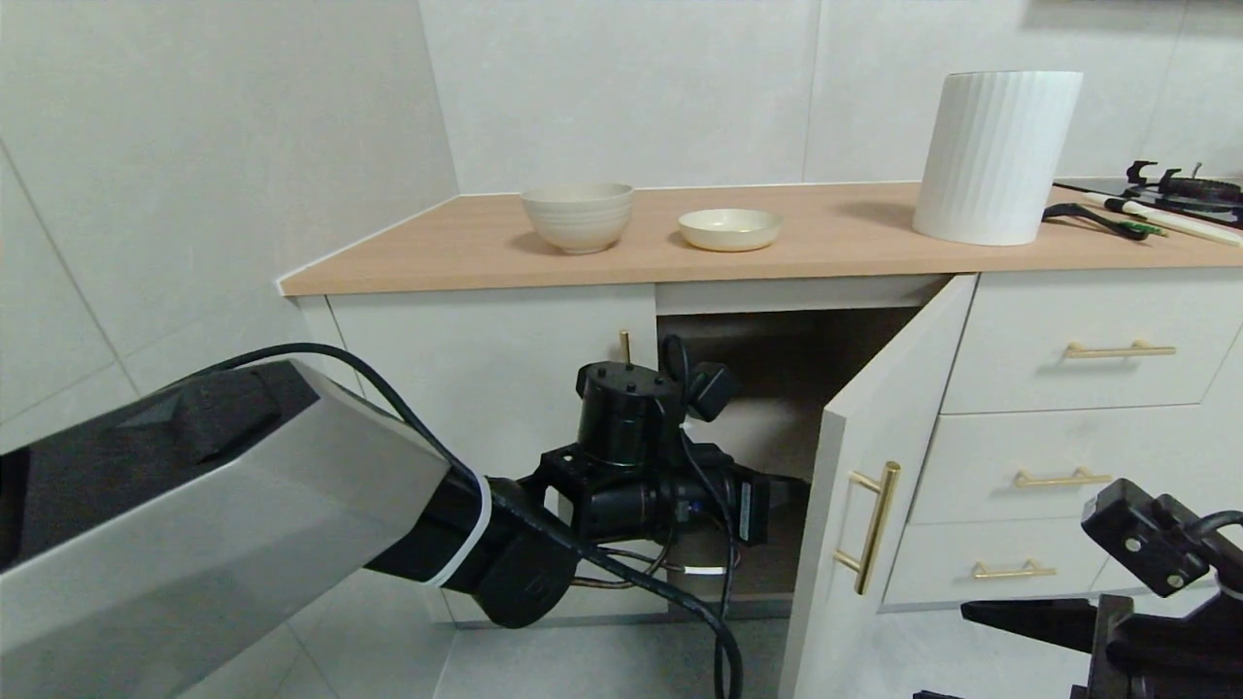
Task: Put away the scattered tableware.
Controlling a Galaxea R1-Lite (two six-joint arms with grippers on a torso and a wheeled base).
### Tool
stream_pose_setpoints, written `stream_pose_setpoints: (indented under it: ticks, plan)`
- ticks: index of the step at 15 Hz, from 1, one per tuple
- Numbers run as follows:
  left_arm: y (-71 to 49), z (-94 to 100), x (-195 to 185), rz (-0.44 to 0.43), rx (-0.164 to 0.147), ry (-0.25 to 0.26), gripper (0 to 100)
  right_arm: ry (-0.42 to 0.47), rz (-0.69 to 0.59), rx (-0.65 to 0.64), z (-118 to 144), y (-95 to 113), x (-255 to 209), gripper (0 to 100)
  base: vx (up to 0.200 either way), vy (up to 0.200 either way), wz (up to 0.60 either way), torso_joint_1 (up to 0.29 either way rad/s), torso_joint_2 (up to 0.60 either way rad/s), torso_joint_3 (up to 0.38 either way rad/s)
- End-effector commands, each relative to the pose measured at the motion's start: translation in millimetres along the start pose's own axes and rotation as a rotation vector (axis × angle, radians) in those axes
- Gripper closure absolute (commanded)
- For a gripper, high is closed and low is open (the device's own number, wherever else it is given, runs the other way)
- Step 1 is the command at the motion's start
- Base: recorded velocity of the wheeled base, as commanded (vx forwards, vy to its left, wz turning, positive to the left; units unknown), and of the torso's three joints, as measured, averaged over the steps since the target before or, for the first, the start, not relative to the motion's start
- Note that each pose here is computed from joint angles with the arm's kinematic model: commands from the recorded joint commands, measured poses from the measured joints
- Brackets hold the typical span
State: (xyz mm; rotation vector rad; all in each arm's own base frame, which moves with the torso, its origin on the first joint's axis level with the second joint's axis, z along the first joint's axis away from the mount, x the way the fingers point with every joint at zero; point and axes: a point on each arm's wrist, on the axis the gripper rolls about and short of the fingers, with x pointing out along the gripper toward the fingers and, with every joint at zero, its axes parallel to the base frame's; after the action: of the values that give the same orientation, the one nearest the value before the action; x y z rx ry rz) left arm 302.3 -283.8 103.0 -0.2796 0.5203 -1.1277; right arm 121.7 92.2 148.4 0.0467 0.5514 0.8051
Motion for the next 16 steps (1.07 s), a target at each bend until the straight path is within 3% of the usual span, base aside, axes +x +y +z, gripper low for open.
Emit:
stream_pose_setpoints:
  ticks: [1,4,7,8,9,10,11,12,13,14,16]
  plan:
    - [1.5,2.2,5.5,0.002,-0.002,0.003,100,0.004,0.003,-0.002,-0.3,0.3,0.7,0,0.000,0.000,0.00,0.000,0.00,0.000]
    - [-2.3,1.1,8.6,0.008,-0.009,0.027,100,-0.001,0.030,-0.016,-0.3,5.3,-0.9,0,0.000,0.000,0.00,0.000,0.00,0.000]
    - [-27.4,4.4,9.7,0.004,0.004,0.039,100,-0.023,0.111,-0.063,-0.9,19.9,-8.4,0,0.000,0.000,0.00,0.000,0.00,0.000]
    - [-52.7,5.1,9.7,-0.030,0.029,0.039,100,-0.041,0.157,-0.087,-2.1,27.0,-15.3,0,0.000,0.000,0.00,0.000,0.00,0.000]
    - [-90.2,2.4,8.6,-0.111,0.065,0.048,100,-0.053,0.213,-0.112,-4.2,34.1,-24.2,0,0.000,0.000,0.00,0.000,0.00,0.000]
    - [-107.2,0.7,7.9,-0.149,0.079,0.052,100,-0.052,0.239,-0.120,-5.9,36.4,-28.7,0,0.000,0.000,0.00,0.000,0.00,0.000]
    - [-138.6,-4.5,5.7,-0.222,0.106,0.062,100,-0.040,0.305,-0.128,-8.7,38.4,-37.7,0,0.000,0.000,0.00,0.000,0.00,0.000]
    - [-142.9,-6.2,3.7,-0.232,0.118,0.066,100,-0.038,0.337,-0.132,-9.5,39.1,-40.6,0,0.000,0.000,0.00,0.000,0.00,0.000]
    - [-136.8,-4.7,-2.7,-0.214,0.126,0.063,100,-0.042,0.362,-0.135,-9.3,39.7,-43.0,0,0.000,0.000,0.00,0.000,0.00,0.000]
    - [-116.1,1.1,-11.1,-0.153,0.106,0.049,100,-0.037,0.359,-0.133,-8.9,39.7,-41.3,0,0.000,0.000,0.00,0.000,0.00,0.000]
    - [-88.4,10.7,-34.3,-0.046,0.078,0.012,100,-0.023,0.338,-0.123,-7.0,38.8,-35.3,0,0.000,0.000,0.00,0.000,0.00,0.000]
